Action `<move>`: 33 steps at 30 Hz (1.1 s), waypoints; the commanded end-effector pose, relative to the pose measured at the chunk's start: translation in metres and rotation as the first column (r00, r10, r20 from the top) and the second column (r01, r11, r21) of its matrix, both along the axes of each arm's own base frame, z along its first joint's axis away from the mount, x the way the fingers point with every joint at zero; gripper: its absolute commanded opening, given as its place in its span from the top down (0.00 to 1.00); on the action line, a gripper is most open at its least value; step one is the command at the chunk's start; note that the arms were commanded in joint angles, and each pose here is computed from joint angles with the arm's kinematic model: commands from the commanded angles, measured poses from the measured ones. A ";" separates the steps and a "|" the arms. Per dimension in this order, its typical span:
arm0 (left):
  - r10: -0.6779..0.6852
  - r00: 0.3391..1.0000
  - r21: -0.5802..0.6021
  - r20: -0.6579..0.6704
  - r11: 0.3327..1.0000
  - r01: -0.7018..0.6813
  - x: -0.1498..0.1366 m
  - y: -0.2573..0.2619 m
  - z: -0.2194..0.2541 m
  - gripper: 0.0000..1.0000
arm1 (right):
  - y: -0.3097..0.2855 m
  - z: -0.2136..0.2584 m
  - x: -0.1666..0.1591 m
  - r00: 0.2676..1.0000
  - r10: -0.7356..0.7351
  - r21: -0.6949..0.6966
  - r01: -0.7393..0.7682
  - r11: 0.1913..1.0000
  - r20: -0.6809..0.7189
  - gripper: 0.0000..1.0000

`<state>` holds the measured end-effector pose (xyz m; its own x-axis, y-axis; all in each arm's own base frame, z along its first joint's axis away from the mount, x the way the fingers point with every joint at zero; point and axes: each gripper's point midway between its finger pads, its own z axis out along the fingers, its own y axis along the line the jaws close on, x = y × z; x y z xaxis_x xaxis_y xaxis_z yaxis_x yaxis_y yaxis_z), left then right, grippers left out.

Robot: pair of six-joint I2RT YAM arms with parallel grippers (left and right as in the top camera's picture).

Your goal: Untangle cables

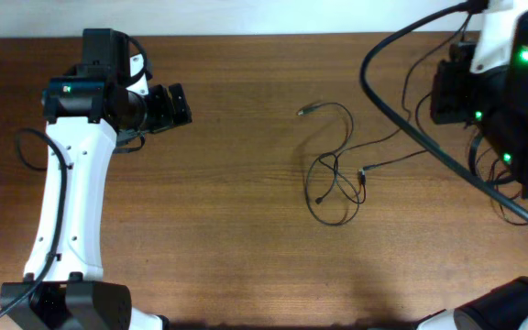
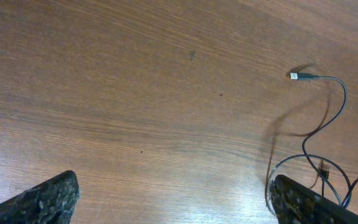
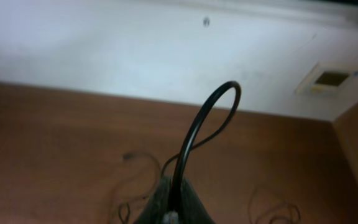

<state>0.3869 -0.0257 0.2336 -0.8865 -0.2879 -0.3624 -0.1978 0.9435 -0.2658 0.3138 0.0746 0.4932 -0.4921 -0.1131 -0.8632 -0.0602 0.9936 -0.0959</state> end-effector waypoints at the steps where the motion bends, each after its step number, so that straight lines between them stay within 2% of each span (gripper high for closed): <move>1: 0.006 1.000 0.003 0.007 1.000 -0.006 0.002 0.002 0.002 0.01 | -0.001 -0.020 0.001 0.997 -0.014 -0.038 0.011 0.999 -0.079 0.96; 9: 0.006 1.000 0.003 0.007 1.000 -0.006 0.002 0.002 0.002 0.01 | 0.005 -0.077 0.016 0.961 -0.044 -0.110 0.014 0.994 -0.274 0.95; 18: 0.006 1.000 0.003 0.007 1.000 -0.006 0.002 0.001 0.002 0.01 | 0.008 -0.206 0.017 0.787 -0.133 -0.253 -0.031 0.967 -0.603 0.95; 22: 0.006 1.000 0.003 0.007 1.000 -0.006 0.002 0.001 0.002 0.01 | 0.017 -0.253 0.021 0.738 -0.120 -0.241 -0.060 0.969 -0.664 0.94; 24: 0.006 1.000 0.003 0.007 1.000 -0.006 0.002 0.001 0.002 0.01 | 0.020 -0.273 0.023 0.727 -0.118 -0.235 -0.061 0.970 -0.676 0.90; 28: 0.006 1.000 0.003 0.007 1.000 -0.006 0.002 0.001 0.002 0.01 | 0.033 -0.307 0.025 0.705 -0.078 -0.172 -0.064 0.983 -0.705 0.84; 33: 0.006 1.000 0.003 0.007 1.000 -0.006 0.002 0.001 0.002 0.01 | 0.054 -0.341 0.030 0.699 0.010 -0.069 -0.085 0.994 -0.715 0.81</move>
<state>0.3868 -0.0258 0.2336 -0.8866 -0.2879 -0.3619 -0.1977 0.9435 -0.2661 0.3487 0.1154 0.1692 -0.9419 -0.2260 -0.2487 -0.1872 0.9675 -0.1700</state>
